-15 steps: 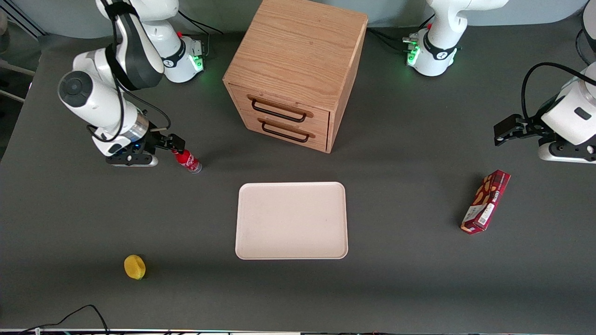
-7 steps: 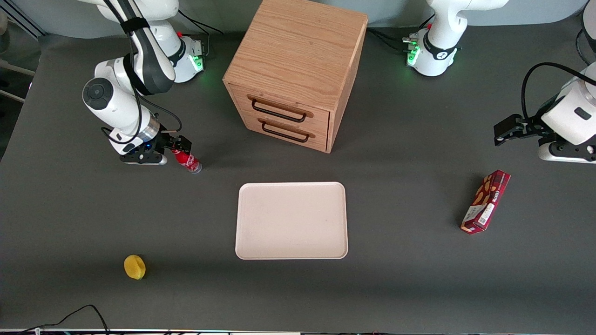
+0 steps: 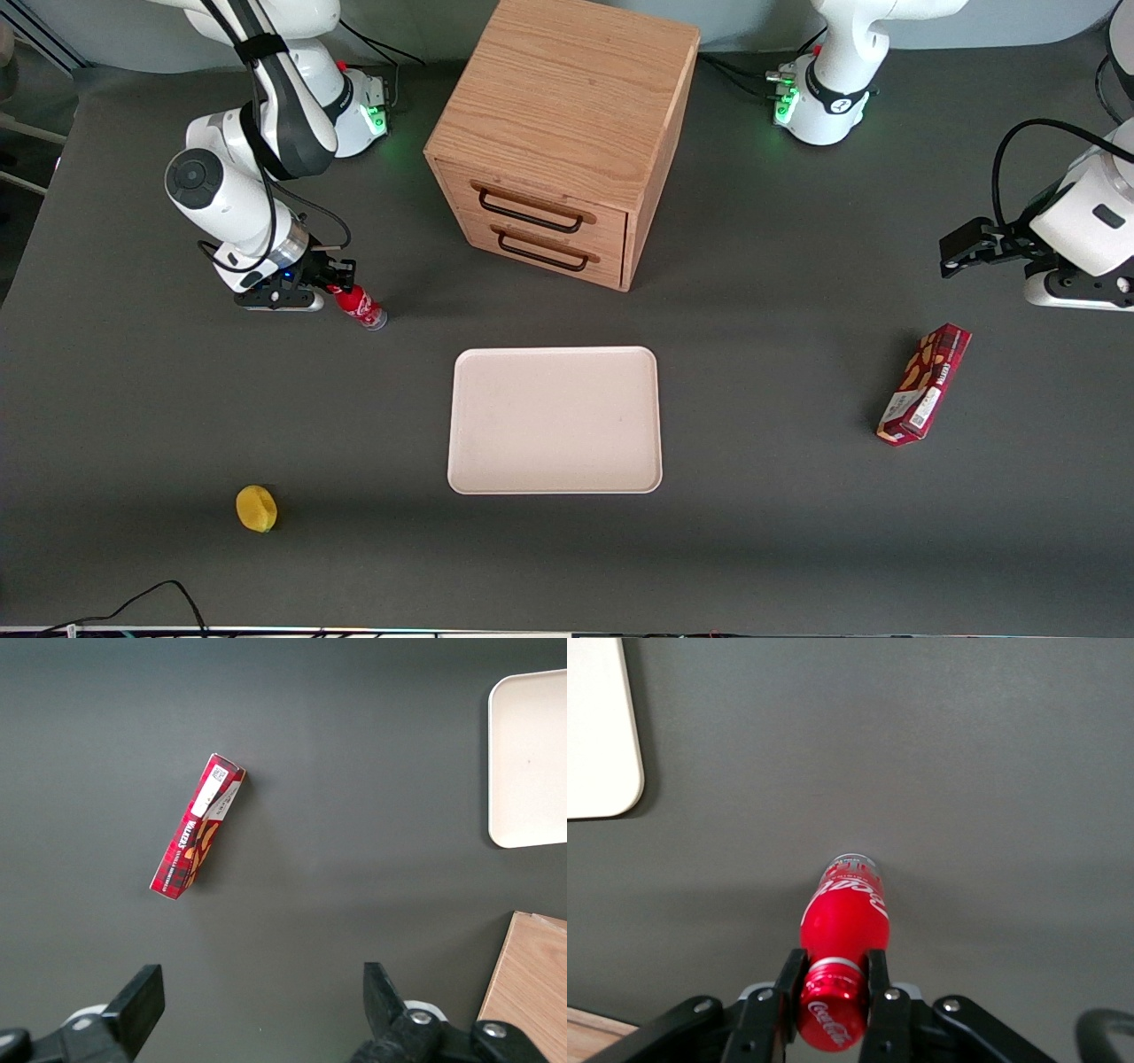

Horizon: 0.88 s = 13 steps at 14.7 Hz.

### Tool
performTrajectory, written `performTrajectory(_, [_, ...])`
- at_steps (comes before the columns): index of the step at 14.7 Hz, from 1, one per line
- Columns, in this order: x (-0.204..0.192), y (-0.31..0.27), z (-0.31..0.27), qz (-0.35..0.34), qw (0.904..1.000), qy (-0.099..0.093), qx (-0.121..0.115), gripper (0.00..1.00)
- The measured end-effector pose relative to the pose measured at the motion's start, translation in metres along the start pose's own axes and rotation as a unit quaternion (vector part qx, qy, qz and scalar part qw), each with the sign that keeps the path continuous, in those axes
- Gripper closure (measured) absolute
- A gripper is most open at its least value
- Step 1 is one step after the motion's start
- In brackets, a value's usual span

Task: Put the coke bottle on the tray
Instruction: 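Lift the bottle and carry it over the white tray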

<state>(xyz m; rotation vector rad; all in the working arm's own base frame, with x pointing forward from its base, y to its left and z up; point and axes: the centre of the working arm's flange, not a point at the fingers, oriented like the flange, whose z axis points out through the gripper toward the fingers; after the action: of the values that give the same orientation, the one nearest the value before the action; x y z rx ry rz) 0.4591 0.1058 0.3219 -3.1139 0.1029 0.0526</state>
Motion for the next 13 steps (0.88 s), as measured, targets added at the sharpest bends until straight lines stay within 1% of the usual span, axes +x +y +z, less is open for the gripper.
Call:
performTrajectory(2, [0.005,-0.004,-0.01,-0.003,1.0,0.004,0.001,0.68])
performTrajectory(4, [0.019,-0.011,-0.044,-0.005,1.0,0.0,0.002,0.68])
performTrajectory(6, [0.036,-0.021,-0.102,-0.01,0.9999,0.0,0.003,0.68])
performTrajectory(9, [0.054,-0.044,-0.198,-0.019,0.9996,0.019,0.01,0.68])
performTrajectory(10, [0.058,-0.059,-0.221,-0.017,0.9996,0.021,0.005,0.68])
performTrajectory(11, [0.063,-0.079,-0.239,-0.009,0.9997,0.021,-0.006,0.68])
performTrajectory(12, [0.072,-0.103,-0.25,0.003,0.9998,0.018,-0.013,0.68])
performTrajectory(13, [0.083,-0.127,-0.252,0.018,0.9997,0.013,-0.013,0.68])
